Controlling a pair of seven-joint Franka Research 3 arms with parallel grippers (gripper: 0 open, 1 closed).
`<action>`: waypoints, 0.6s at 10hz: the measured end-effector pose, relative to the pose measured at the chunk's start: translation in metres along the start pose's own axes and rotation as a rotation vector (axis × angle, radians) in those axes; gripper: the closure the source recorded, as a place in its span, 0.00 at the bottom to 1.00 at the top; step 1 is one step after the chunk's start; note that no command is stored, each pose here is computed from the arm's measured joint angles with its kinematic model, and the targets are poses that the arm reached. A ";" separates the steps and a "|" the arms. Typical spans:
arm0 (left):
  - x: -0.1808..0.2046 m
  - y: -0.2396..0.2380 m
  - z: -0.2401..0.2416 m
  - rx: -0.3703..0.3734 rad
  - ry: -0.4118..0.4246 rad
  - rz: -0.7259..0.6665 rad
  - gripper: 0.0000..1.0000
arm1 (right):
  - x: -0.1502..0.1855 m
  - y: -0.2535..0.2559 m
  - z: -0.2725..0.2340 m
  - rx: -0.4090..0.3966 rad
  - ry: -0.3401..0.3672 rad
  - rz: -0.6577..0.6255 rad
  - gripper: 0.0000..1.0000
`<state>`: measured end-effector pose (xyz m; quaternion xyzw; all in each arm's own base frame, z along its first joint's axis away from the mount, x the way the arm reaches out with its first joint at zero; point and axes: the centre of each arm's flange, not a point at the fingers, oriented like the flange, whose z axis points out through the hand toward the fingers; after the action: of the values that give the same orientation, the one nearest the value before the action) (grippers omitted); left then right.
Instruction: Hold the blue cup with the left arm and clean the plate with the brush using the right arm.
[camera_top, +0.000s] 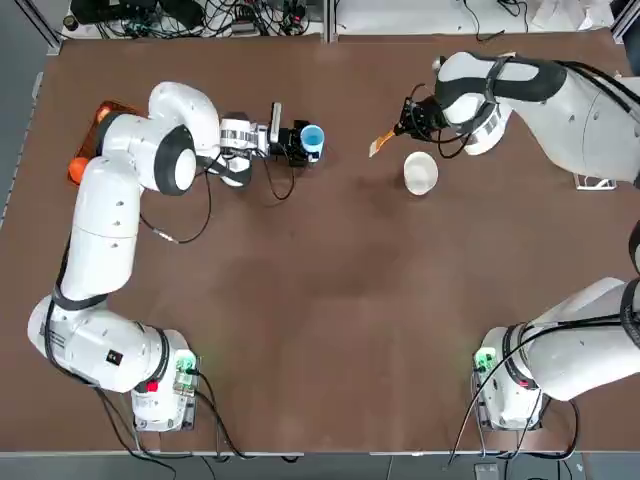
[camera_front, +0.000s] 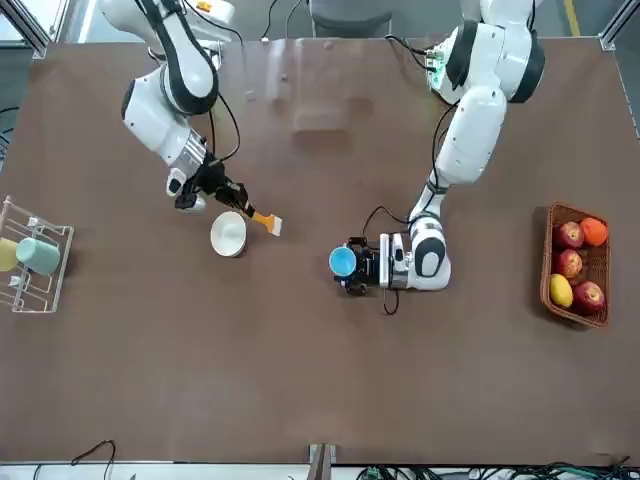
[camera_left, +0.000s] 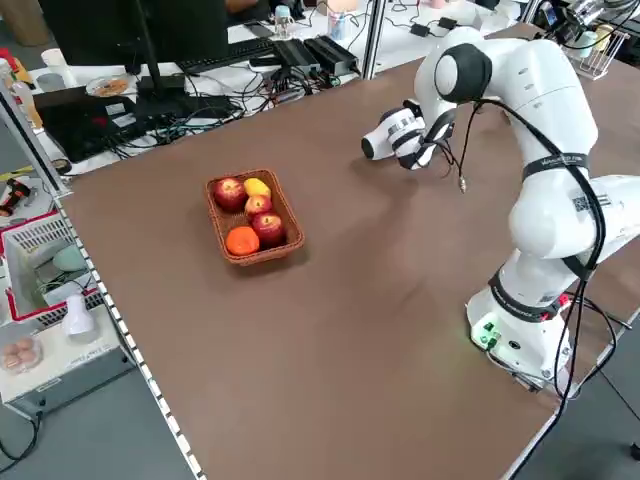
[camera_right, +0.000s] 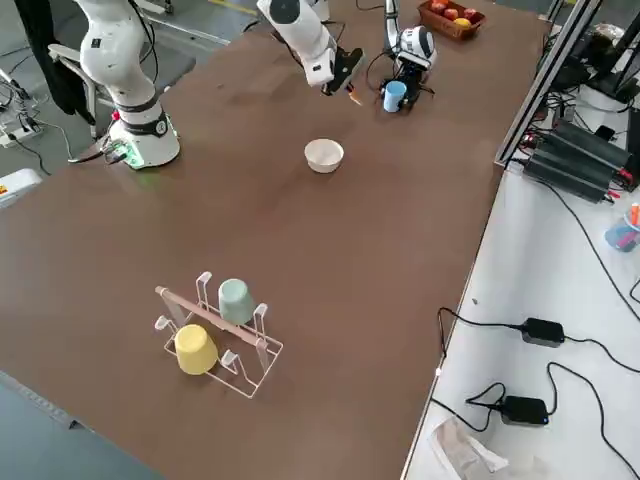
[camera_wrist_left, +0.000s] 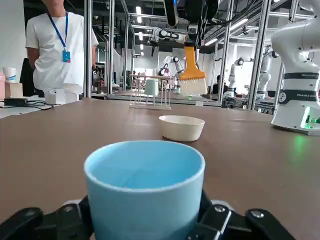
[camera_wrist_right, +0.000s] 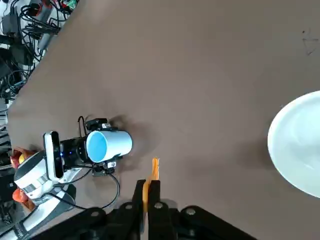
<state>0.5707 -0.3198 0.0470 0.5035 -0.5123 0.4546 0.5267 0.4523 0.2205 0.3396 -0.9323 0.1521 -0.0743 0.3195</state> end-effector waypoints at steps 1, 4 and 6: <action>0.000 0.000 0.000 0.000 0.000 0.000 0.30 | 0.003 -0.002 -0.001 -0.038 -0.012 -0.041 0.95; 0.000 0.000 0.000 0.000 0.000 0.000 0.30 | 0.030 -0.045 -0.028 -0.219 -0.114 -0.061 0.95; 0.000 0.000 0.000 0.000 0.000 0.000 0.30 | 0.043 -0.092 -0.058 -0.338 -0.095 0.006 0.95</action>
<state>0.5707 -0.3198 0.0471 0.5035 -0.5123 0.4546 0.5266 0.5012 0.2421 0.4439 -0.9748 0.1499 -0.0027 0.1654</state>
